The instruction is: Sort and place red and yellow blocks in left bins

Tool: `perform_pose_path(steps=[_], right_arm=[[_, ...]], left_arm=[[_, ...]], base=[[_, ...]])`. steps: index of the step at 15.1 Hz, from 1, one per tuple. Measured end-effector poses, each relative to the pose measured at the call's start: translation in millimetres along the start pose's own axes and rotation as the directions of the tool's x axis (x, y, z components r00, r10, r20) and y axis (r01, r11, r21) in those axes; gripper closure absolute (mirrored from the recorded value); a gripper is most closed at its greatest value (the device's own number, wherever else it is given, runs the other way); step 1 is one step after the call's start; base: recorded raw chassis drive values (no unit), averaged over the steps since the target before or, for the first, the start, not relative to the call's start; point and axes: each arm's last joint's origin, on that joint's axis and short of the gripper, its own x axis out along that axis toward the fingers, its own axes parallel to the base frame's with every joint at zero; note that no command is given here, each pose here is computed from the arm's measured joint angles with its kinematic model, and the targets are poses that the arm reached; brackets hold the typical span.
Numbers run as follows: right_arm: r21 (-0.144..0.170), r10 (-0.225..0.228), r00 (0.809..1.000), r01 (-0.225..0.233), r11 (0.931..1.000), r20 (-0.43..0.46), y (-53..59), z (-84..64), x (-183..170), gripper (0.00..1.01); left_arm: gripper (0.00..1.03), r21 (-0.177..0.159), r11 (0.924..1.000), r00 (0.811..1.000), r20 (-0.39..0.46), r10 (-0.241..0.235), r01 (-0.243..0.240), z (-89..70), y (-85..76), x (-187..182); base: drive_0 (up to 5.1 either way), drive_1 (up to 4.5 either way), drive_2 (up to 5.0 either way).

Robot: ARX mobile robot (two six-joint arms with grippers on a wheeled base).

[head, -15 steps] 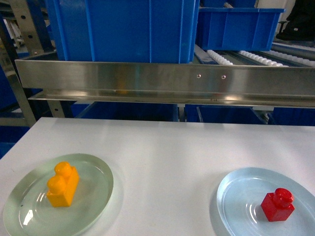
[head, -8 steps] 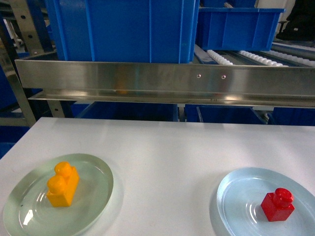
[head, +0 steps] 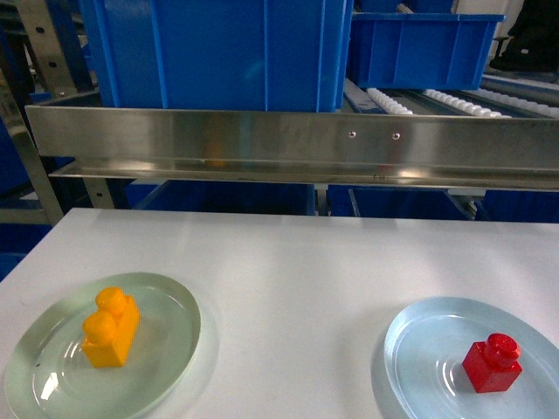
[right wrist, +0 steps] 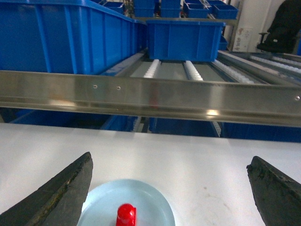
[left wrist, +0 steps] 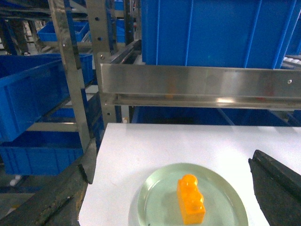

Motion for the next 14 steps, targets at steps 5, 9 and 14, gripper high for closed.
perform_pose_path(steps=[5, 9, 14], right_arm=[[-0.092, 0.081, 0.994, -0.088, 0.9919, -0.078, 16.3, 17.2, 58, 0.03], [-0.100, 0.118, 0.972, -0.141, 0.9849, -0.204, 22.0, 7.8, 90, 0.03], [-0.115, 0.155, 0.918, -0.210, 0.9710, -0.366, 38.2, -22.1, 139, 0.03]], left_arm=[[0.05, -0.036, 0.9979, 0.992, -0.114, -0.058, 0.055, 34.1, 8.0, 72], [0.05, -0.034, 0.9981, 0.977, -0.207, -0.058, 0.052, 29.3, 11.3, 113], [0.05, 0.003, 0.9960, 0.910, -0.407, -0.080, 0.089, -11.5, -1.6, 163]], base=[[0.0, 0.00, 0.0], [0.0, 0.00, 0.0], [0.0, 0.00, 0.0]])
